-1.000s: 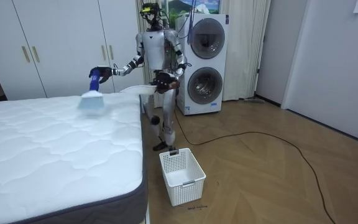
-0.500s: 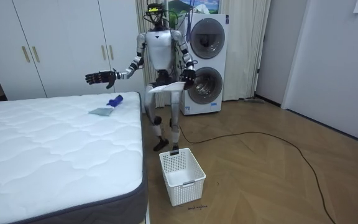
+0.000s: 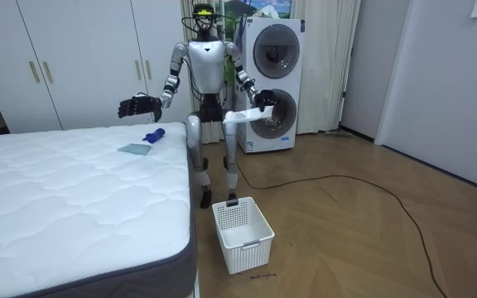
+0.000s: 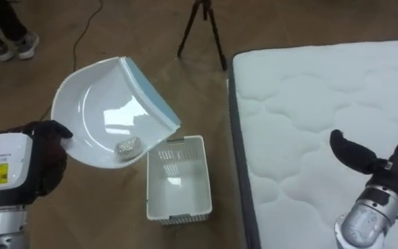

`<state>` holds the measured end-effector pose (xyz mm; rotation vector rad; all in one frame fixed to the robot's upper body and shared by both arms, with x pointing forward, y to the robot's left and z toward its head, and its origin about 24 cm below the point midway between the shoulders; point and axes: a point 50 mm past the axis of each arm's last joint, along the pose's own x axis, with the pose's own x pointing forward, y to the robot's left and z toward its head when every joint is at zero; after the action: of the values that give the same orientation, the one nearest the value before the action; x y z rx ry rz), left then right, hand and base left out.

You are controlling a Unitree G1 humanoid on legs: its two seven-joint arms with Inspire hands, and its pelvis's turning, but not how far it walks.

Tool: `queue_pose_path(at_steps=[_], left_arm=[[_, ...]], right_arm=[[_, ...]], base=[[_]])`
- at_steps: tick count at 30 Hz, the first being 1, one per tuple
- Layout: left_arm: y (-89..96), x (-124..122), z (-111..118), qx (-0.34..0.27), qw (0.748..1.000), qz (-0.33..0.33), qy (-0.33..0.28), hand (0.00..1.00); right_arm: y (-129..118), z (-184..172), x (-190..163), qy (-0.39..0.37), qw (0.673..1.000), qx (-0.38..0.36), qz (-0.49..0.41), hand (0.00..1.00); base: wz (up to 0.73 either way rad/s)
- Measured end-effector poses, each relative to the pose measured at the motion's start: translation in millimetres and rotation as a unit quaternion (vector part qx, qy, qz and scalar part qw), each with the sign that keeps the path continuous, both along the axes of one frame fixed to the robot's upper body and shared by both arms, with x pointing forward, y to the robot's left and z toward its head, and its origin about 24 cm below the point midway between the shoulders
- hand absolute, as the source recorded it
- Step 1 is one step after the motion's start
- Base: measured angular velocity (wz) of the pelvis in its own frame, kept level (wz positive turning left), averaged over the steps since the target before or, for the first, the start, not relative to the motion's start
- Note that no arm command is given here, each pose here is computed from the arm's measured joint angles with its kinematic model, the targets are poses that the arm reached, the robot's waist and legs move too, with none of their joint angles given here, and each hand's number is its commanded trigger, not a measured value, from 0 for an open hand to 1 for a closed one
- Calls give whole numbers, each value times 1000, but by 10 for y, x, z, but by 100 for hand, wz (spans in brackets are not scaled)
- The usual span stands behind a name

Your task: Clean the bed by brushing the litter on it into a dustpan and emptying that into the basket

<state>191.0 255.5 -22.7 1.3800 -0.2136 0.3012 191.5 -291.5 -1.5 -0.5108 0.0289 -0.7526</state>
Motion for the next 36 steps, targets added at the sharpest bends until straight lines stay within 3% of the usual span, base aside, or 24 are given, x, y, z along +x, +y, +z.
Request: queue_pose_path(at_steps=[6, 13, 20, 29, 36], left_arm=[[138, 63, -65, 16, 999, 18, 43, 100], [266, 255, 72, 55, 997, 1, 50, 100], [385, 607, 420, 138, 988, -52, 47, 100], [367, 640, 391, 168, 979, -73, 92, 100], [147, 777, 349, 239, 949, -134, 154, 100]], right_arm=[[0, -59, -9, 25, 999, -18, 13, 0], [216, -116, 221, 58, 993, -29, 100, 0], [333, -241, 267, 108, 980, -43, 162, 0], [416, -368, 217, 175, 951, -84, 239, 0], [541, -448, 240, 219, 925, -100, 294, 0]], base=[[36], [30], [41], [19], [10]])
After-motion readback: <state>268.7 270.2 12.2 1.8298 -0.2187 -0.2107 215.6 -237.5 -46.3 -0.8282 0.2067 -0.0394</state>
